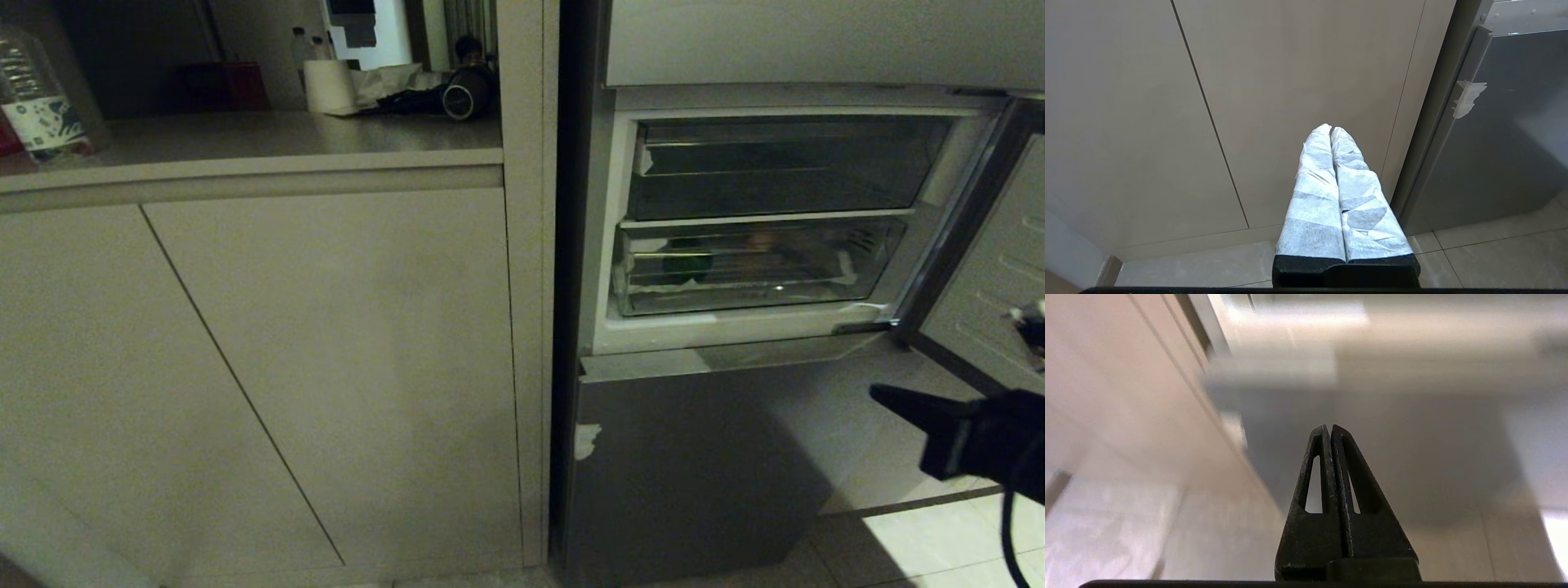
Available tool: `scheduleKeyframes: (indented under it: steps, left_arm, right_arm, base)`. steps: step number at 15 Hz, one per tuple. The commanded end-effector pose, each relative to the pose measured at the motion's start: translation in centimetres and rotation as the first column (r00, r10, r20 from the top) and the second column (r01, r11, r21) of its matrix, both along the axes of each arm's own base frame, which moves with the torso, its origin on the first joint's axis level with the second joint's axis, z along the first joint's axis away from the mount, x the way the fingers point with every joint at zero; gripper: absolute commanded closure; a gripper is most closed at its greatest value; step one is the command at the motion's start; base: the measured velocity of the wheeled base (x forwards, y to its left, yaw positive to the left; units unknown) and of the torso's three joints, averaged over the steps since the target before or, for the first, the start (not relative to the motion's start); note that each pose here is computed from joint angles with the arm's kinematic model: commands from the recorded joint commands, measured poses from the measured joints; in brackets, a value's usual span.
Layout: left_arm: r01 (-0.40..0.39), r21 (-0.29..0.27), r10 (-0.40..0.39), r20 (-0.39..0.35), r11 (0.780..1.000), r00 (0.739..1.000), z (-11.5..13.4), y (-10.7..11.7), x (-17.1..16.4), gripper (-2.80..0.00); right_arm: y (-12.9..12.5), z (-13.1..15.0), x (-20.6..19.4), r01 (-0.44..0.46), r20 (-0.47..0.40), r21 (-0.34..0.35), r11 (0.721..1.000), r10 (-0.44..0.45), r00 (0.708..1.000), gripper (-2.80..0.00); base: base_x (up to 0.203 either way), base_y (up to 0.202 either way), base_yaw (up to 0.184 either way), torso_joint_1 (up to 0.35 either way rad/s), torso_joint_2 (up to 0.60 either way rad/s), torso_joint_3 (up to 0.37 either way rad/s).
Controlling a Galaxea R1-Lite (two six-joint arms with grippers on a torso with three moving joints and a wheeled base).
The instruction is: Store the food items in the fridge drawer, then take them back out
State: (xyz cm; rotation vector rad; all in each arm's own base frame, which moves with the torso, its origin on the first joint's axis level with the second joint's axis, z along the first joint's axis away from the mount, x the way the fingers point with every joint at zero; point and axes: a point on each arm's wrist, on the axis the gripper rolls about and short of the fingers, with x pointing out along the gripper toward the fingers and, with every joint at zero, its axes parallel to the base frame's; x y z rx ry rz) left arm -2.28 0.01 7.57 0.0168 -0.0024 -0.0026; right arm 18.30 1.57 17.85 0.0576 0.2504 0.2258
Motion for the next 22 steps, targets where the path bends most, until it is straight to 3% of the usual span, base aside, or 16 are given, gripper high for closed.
scheduleKeyframes:
  steps: [1,3,4,9,13,16,18,22]
  left_arm:
    - [0.000,0.000,0.000,-0.001,1.000,1.000,0.0,0.0,0.0,0.00]
    - [0.000,0.000,0.000,-0.001,1.000,1.000,0.0,0.0,0.0,0.00]
    - [0.000,0.000,0.000,-0.001,1.000,1.000,0.0,0.0,0.0,0.00]
    - [0.000,0.000,0.000,-0.001,1.000,1.000,0.0,0.0,0.0,0.00]
    - [0.000,0.000,0.000,-0.001,1.000,1.000,0.0,0.0,0.0,0.00]
    - [0.000,0.000,0.000,-0.001,1.000,1.000,0.0,0.0,0.0,0.00]
    - [0.000,0.000,0.000,-0.001,1.000,1.000,0.0,0.0,0.0,0.00]
    - [0.000,0.000,0.000,-0.001,1.000,1.000,0.0,0.0,0.0,0.00]
  right_arm:
    - [2.3,-2.3,7.6,-0.059,-0.050,-0.002,0.998,0.059,0.997,0.00]
    - [4.2,-2.4,10.6,-0.081,-0.016,-0.007,0.997,0.081,0.997,0.00]
    - [5.5,-2.4,11.3,-0.103,-0.004,-0.012,0.995,0.103,0.995,-2.80]
    - [8.8,-3.3,12.6,-0.180,0.053,-0.018,0.983,0.181,0.982,-2.80]
    - [9.9,-4.0,15.3,-0.126,0.208,-0.005,0.992,0.124,0.970,-2.80]
    - [10.2,-3.2,16.1,-0.122,0.249,0.005,0.993,0.117,0.961,-2.80]
    - [11.3,-4.2,17.1,-0.127,0.239,0.001,0.992,0.123,0.963,-2.80]
    - [12.8,-4.2,19.2,-0.061,0.290,-0.034,0.998,0.068,0.955,-2.80]
  base:
    - [0.000,0.000,0.000,0.000,0.00,0.000]
    - [0.000,0.000,0.000,0.000,0.00,0.000]
    - [0.000,0.000,0.000,0.000,0.00,0.000]
    - [0.000,0.000,0.000,0.000,0.00,0.000]
    - [0.000,0.000,0.000,0.000,0.00,0.000]
    - [0.000,0.000,0.000,0.000,0.00,0.000]
    - [0.000,0.000,0.000,0.000,0.00,0.000]
    - [0.000,0.000,0.000,0.000,0.00,0.000]
